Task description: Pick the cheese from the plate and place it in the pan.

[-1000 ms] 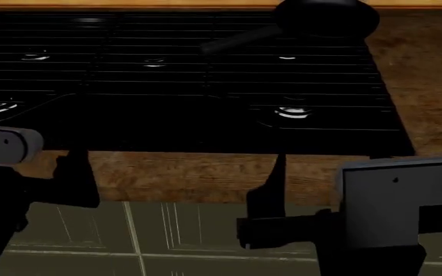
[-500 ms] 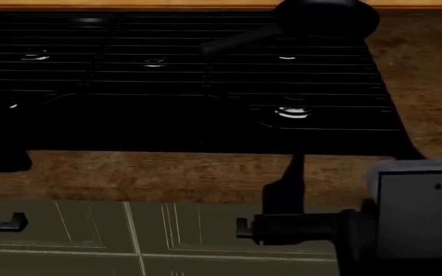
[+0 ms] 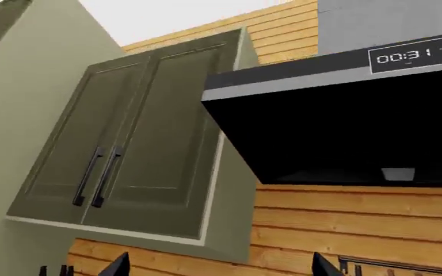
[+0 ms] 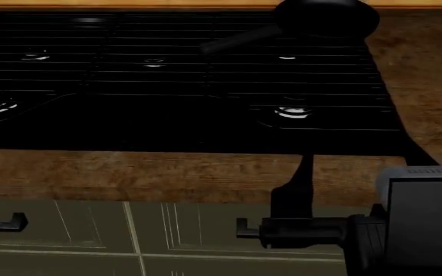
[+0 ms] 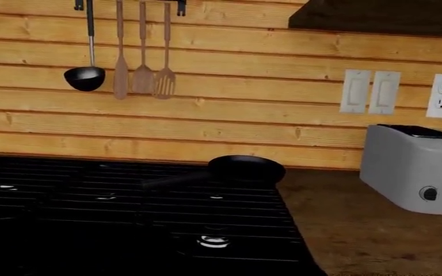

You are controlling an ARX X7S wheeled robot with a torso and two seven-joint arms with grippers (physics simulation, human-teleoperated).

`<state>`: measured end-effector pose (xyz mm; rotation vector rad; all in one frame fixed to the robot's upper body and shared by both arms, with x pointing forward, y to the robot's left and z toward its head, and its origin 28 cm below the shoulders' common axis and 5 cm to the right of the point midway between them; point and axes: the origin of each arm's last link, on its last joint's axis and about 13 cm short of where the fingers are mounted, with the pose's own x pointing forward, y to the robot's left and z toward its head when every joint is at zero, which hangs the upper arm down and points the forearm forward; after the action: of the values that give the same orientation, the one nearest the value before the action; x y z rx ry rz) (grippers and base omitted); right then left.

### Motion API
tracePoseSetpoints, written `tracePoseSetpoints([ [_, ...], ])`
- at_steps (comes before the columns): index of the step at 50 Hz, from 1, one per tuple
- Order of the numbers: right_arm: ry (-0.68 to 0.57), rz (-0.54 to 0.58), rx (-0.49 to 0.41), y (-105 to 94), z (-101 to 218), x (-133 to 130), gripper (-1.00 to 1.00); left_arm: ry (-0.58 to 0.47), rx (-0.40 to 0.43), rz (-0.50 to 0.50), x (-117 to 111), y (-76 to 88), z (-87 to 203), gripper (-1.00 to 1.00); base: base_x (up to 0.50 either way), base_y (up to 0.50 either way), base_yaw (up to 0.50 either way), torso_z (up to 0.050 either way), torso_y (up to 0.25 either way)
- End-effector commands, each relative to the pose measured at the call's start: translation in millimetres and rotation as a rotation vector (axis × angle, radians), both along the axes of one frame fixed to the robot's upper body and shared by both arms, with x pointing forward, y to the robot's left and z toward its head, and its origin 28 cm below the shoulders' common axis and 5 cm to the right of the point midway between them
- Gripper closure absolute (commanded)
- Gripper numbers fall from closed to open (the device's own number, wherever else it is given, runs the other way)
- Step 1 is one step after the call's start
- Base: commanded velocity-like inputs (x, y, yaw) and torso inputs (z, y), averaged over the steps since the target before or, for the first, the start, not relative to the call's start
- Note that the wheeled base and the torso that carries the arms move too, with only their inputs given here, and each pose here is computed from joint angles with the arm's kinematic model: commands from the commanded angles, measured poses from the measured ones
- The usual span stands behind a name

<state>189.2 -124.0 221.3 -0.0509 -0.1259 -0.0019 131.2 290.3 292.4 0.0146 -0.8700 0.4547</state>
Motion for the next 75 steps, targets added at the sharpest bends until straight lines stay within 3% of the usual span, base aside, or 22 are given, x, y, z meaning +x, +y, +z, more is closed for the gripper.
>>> tracePoseSetpoints([
  [1,0.003,-0.004,0.000,-0.2,0.2,-0.5,-1.00,-0.157,0.015,-0.288,-23.9,-20.1,18.5,-1.00,0.00,0.00,0.00,0.000,0.000],
  [14,0.003,-0.036,-0.008,-1.6,1.4,-0.6,-1.00,-0.175,0.018,-0.337,-24.9,-21.5,23.0,-1.00,0.00,0.02,0.00,0.000,0.000],
  [75,0.008,-0.020,-0.018,0.9,0.6,1.0,-1.00,-0.144,0.005,-0.340,-22.1,-20.5,20.1,-1.00,0.00,0.50,0.00,0.000,0.000],
])
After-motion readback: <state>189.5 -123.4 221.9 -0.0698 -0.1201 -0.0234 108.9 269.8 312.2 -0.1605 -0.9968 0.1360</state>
